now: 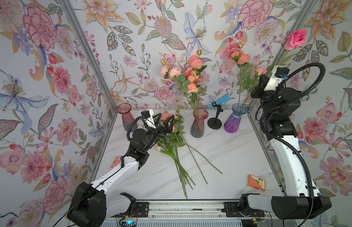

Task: Place the pink flowers into the vase
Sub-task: Place the flower in the vase.

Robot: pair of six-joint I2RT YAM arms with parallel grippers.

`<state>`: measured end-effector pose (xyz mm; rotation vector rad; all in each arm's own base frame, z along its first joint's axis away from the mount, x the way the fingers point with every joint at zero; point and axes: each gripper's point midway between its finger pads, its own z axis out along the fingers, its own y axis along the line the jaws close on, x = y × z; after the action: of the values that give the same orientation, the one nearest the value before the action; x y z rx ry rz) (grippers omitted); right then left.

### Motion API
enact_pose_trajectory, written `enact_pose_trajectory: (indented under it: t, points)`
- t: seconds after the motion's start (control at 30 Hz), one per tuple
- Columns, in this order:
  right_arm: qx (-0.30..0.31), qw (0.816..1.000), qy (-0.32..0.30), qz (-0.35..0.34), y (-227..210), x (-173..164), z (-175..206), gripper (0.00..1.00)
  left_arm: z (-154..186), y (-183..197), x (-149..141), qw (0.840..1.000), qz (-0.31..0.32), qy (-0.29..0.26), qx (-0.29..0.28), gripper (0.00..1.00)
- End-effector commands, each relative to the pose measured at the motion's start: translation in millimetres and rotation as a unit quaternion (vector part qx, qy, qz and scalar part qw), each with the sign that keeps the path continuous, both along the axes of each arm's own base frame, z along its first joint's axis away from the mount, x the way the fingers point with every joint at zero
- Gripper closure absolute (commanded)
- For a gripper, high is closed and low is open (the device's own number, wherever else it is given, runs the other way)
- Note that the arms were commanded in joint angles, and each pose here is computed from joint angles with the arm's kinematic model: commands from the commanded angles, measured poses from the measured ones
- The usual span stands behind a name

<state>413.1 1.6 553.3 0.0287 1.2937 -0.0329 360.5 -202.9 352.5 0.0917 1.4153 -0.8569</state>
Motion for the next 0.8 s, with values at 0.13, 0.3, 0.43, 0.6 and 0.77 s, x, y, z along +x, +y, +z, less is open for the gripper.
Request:
enact_pose_trajectory:
  t: [0.13,0.3,0.43,0.6,0.77]
  points:
    - [0.009,0.999,-0.035,-0.022,-20.5,41.1,3.3,0.96,13.1,-4.3,-2.2,1.000,-0.008,-0.020,0.003,0.00]
    - [0.002,1.000,0.004,-0.022,-25.2,82.8,-37.6,0.97,13.6,-1.7,-4.1,1.000,-0.001,-0.020,0.013,0.00]
    - [0.020,0.999,0.041,-0.012,-34.6,111.1,-81.6,0.98,12.4,0.0,-5.4,1.000,0.003,-0.018,0.018,0.00]
    - [0.033,0.994,0.100,-0.010,-33.7,130.7,-145.5,0.96,12.0,0.7,-4.4,0.999,0.007,-0.017,0.027,0.00]
    - [0.046,0.985,0.163,-0.023,-37.8,139.7,-189.6,0.88,10.8,-0.8,-2.3,0.999,0.005,-0.013,0.030,0.00]
